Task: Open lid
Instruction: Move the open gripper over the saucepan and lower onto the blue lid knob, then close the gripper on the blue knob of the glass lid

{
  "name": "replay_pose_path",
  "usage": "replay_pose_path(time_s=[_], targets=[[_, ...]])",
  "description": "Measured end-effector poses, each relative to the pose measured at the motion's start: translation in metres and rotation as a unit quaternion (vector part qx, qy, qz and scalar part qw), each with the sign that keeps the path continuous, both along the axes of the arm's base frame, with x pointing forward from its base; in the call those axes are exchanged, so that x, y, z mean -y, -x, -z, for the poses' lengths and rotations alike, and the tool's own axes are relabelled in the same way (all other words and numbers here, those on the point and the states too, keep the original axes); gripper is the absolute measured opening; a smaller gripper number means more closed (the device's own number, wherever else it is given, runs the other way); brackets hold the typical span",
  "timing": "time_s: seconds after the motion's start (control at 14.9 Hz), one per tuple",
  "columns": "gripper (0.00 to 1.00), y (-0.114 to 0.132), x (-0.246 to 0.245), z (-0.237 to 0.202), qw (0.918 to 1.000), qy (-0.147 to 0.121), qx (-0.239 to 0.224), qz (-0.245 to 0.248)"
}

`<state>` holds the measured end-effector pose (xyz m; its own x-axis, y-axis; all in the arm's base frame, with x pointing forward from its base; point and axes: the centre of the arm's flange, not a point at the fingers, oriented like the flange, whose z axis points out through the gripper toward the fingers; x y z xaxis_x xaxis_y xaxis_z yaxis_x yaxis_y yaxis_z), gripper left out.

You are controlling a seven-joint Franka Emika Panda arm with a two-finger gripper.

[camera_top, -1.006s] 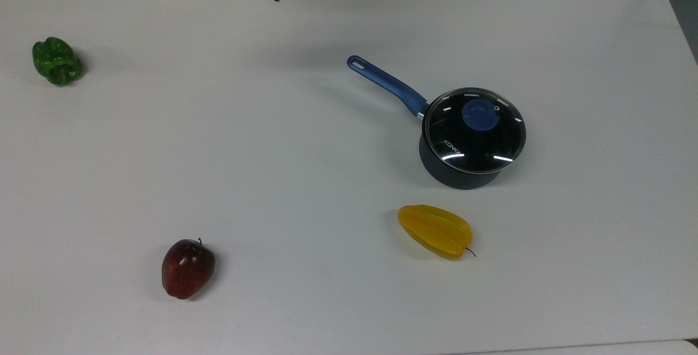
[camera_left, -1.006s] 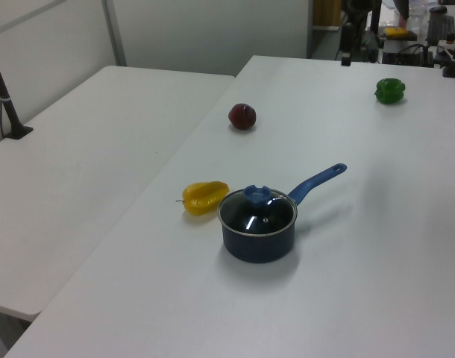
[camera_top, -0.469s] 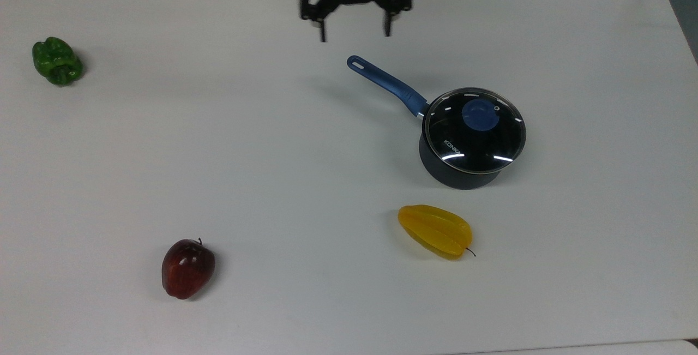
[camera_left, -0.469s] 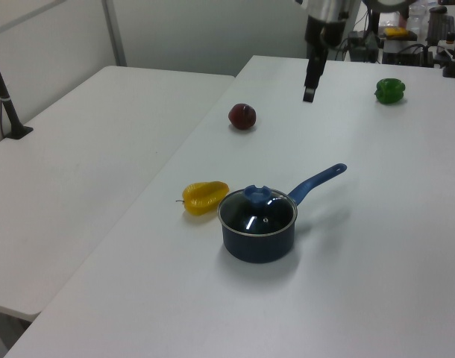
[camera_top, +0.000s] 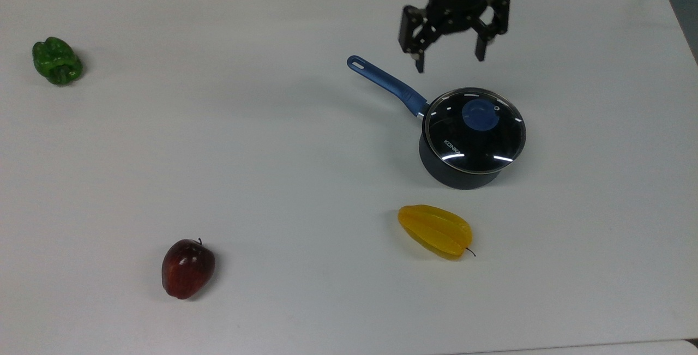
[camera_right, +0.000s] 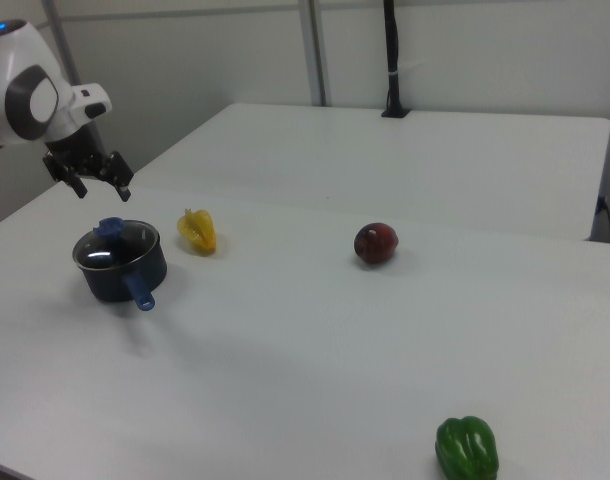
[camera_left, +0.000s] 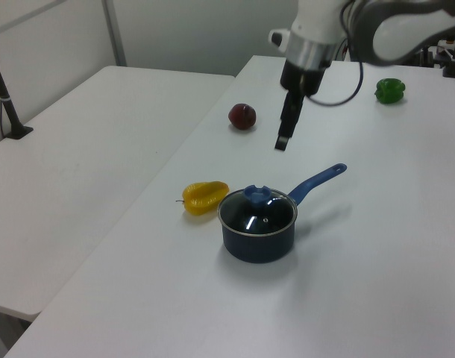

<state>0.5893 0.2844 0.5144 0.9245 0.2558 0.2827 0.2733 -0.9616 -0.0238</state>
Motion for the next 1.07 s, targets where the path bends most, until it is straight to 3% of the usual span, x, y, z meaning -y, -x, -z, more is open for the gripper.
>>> replay_pose_path(time_s=[0.47,1.07], targets=[[1.0,-0.009,-0.052,0.058,0.9994,-0.024,0.024,-0.011],[0.97,-0.014,-0.058,0.091,0.9998,-0.001,0.021,-0.001]])
